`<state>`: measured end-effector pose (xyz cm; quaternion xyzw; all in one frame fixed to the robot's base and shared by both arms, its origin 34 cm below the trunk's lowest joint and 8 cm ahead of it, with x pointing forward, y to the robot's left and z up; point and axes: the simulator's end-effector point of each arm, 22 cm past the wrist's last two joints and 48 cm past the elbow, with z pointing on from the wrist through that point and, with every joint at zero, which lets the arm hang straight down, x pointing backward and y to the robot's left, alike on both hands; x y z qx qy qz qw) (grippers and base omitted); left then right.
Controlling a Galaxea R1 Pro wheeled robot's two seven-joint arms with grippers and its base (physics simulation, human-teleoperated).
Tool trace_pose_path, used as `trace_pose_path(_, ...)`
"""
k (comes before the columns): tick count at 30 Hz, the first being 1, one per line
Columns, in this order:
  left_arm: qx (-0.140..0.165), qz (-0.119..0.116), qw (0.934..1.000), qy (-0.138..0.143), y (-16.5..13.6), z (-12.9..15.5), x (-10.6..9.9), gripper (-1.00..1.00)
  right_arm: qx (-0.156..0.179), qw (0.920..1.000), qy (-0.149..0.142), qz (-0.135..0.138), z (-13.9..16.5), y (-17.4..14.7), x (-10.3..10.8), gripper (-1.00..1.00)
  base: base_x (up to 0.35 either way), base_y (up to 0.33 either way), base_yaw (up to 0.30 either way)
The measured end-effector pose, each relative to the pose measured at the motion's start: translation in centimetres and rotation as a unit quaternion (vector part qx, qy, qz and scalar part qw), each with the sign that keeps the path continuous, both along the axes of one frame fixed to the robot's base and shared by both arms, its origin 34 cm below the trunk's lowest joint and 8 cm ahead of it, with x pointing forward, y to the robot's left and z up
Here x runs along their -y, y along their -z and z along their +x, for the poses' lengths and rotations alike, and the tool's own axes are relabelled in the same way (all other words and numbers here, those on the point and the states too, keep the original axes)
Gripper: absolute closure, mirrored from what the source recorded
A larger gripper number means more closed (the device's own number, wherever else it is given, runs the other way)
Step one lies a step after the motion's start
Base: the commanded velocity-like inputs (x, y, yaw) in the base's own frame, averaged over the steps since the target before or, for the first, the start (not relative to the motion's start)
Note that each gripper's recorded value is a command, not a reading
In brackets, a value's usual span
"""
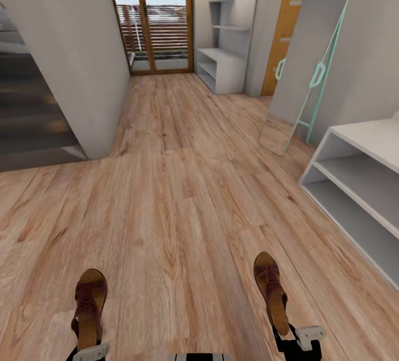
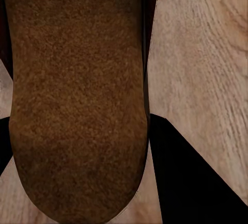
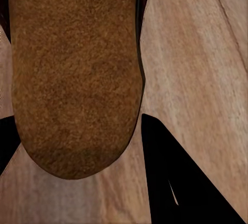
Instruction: Pick up the two gym shoes and the two sandals from the corridor floor and place them onto the hallstand (shoe rack) in the corridor, making sure they are on the rack and not on the floor. Arrange them so the two gym shoes are next to each other and the two sandals are next to each other.
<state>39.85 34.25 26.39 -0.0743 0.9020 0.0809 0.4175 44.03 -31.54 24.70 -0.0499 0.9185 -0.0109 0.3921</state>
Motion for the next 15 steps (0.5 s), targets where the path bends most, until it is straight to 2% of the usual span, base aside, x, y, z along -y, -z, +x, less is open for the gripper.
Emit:
trace_pose_path(7, 0.005, 0.000, 1.0000, 0.000, -0.3, 0.3, 0.0, 1.00, 0.024, 0.9997, -0.006, -0.001, 0.8, -1.0, -0.2, 1.00, 0.020, 0.000, 0.084)
trace_pose_path(12, 0.009, 0.000, 1.0000, 0.000, -0.5, 0.5, 0.0, 1.00, 0.031, 0.9995, -0.007, -0.001, 1.1, -1.3, -0.2, 1.00, 0.003, 0.000, 0.080)
trace_pose_path(15, 0.012, 0.000, 0.9999, 0.000, -0.7, 0.7, 0.0, 1.00, 0.034, 0.9994, -0.007, -0.001, 1.3, -1.5, -0.2, 1.00, 0.123, 0.000, 0.080)
